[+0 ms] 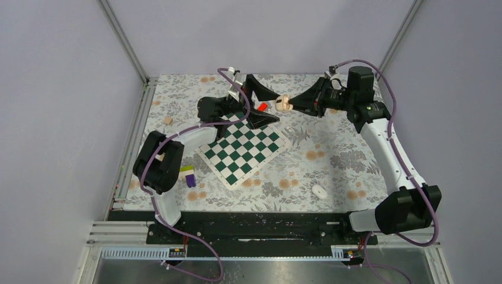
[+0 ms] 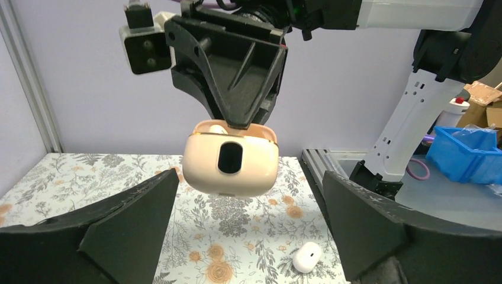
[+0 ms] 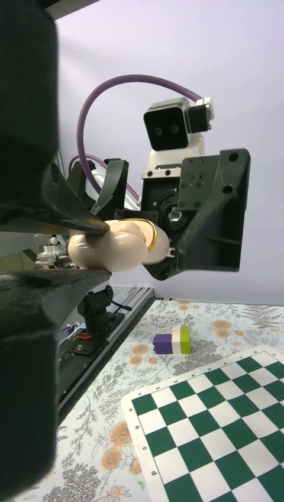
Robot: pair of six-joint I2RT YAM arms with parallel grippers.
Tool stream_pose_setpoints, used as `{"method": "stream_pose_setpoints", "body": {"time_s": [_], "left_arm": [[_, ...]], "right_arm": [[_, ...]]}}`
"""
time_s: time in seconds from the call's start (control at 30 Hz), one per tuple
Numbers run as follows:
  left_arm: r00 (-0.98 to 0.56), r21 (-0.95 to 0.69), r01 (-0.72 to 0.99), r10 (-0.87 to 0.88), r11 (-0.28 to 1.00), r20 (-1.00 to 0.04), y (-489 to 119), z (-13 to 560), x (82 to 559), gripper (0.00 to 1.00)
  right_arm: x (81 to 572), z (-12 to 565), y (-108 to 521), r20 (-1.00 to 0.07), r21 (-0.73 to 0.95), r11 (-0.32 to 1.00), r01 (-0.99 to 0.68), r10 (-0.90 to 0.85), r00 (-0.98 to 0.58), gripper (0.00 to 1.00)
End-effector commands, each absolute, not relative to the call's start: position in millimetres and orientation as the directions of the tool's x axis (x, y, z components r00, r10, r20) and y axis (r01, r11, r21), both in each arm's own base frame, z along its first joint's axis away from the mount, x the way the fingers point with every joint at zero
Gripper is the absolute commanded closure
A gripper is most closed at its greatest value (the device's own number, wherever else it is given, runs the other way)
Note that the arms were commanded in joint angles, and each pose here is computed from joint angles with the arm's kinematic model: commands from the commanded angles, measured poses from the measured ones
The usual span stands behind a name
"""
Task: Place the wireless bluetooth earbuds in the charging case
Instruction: Place the earbud in the charging case.
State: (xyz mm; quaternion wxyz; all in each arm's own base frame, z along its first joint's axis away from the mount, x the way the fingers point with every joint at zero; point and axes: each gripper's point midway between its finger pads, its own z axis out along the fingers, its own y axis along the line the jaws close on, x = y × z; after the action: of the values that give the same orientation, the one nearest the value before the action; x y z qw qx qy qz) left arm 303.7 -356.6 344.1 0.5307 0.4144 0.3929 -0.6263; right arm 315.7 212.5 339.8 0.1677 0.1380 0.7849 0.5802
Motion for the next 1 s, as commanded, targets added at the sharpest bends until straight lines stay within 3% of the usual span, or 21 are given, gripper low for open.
{"method": "stream_pose_setpoints", "body": {"time_s": [0.0,0.23,0.4,0.57,0.67,0.77,0.87,0.97], "left_arm": [[-0.059,-0.010,0.990,-0.348,-0.139,-0.936,-353.2,355.5,293.8,0.01],[-0.042,-0.037,0.999,-0.364,-0.020,-0.930,-341.5,362.0,306.6,0.01],[-0.046,-0.078,0.993,-0.304,0.093,-0.952,-335.8,352.3,315.3,0.01],[-0.174,-0.230,0.943,-0.231,0.240,-0.957,-334.1,325.2,339.8,0.01],[-0.375,-0.389,0.789,-0.128,0.475,-0.918,-337.4,295.1,381.6,0.01],[-0.575,-0.409,0.574,-0.007,0.710,-0.818,-342.3,243.5,409.8,0.01],[-0.656,-0.397,0.425,-0.025,0.814,-0.754,-352.7,203.7,423.4,0.01],[-0.751,-0.470,0.273,-0.119,0.840,-0.649,-367.0,178.2,428.2,0.01]], "right_arm": [[305.3,369.6,211.8,-0.225,0.954,0.273,-0.121,0.390,-0.893,1.00],[298.5,323.6,195.0,-0.271,0.894,0.442,-0.081,0.386,-0.882,1.00],[291.8,284.6,177.1,-0.233,0.873,0.488,-0.003,0.411,-0.881,1.00],[284.4,250.7,155.9,-0.222,0.824,0.562,0.069,0.433,-0.874,1.00],[277.6,231.4,142.7,-0.232,0.772,0.627,0.105,0.433,-0.871,1.00],[271.4,216.5,135.7,-0.227,0.742,0.657,0.131,0.431,-0.873,1.00],[268.2,209.2,134.0,-0.215,0.737,0.660,0.145,0.433,-0.876,1.00],[267.3,208.6,132.6,-0.220,0.735,0.663,0.144,0.433,-0.874,1.00]]}}
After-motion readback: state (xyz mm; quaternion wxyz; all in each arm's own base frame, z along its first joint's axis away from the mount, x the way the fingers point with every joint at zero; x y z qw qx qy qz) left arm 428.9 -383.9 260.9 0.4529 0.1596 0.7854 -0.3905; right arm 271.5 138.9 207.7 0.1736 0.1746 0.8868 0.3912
